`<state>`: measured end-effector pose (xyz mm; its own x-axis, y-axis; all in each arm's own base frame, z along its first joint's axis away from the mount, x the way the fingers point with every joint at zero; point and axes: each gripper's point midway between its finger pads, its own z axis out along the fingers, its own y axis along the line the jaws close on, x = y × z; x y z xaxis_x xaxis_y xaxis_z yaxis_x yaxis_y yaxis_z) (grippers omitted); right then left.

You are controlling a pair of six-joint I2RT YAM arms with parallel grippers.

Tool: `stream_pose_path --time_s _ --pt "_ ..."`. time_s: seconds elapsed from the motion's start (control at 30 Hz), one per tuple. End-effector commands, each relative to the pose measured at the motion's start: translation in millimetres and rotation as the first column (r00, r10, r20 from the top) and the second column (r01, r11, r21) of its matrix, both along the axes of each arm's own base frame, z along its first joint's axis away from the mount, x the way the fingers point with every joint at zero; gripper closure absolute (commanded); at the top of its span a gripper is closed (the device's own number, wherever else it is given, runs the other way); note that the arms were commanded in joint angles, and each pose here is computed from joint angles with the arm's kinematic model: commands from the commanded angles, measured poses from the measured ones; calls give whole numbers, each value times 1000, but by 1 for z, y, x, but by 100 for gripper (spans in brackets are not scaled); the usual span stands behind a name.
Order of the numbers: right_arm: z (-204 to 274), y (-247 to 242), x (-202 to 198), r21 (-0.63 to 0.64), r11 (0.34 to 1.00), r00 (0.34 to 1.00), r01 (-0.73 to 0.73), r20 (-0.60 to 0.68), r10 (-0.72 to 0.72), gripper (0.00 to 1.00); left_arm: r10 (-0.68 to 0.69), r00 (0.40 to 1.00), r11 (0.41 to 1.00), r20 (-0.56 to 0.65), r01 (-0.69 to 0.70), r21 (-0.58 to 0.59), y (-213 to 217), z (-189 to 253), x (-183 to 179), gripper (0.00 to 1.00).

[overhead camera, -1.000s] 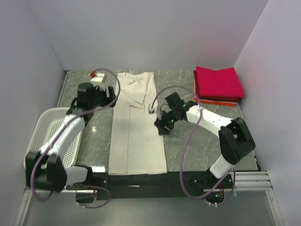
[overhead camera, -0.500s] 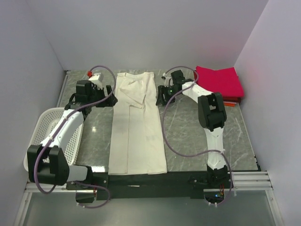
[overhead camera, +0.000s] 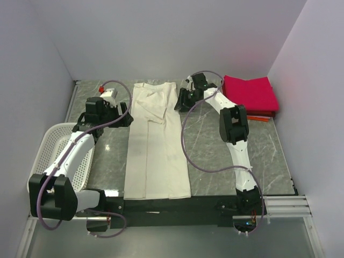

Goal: Fold and stack the t-shirts
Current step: Fold the tshirt

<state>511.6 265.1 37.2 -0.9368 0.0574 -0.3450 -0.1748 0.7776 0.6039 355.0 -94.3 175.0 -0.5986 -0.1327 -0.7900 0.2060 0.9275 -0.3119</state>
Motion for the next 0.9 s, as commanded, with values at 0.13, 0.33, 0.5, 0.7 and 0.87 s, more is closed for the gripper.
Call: stream_pose_path --time_s 0.13,0.33,0.5,0.7,0.87 --pt "11 2 7 22 999 999 25 -31 -24 65 -41 999 999 33 41 -27 -9 7 4 16" --pt "21 -6 11 22 999 999 43 -15 -43 94 -111 994 989 6 111 -98 -26 8 7 18" --pt "25 -26 22 18 997 997 80 -5 -80 100 -166 986 973 -8 162 -165 -41 10 10 17" --pt "24 -58 29 -17 995 996 94 0 -94 100 -217 974 963 -69 202 -177 -84 6 42 22" --pt "24 -53 19 11 1000 1000 0 -2 0 72 -166 981 979 -104 151 -141 -99 -1 93 24"
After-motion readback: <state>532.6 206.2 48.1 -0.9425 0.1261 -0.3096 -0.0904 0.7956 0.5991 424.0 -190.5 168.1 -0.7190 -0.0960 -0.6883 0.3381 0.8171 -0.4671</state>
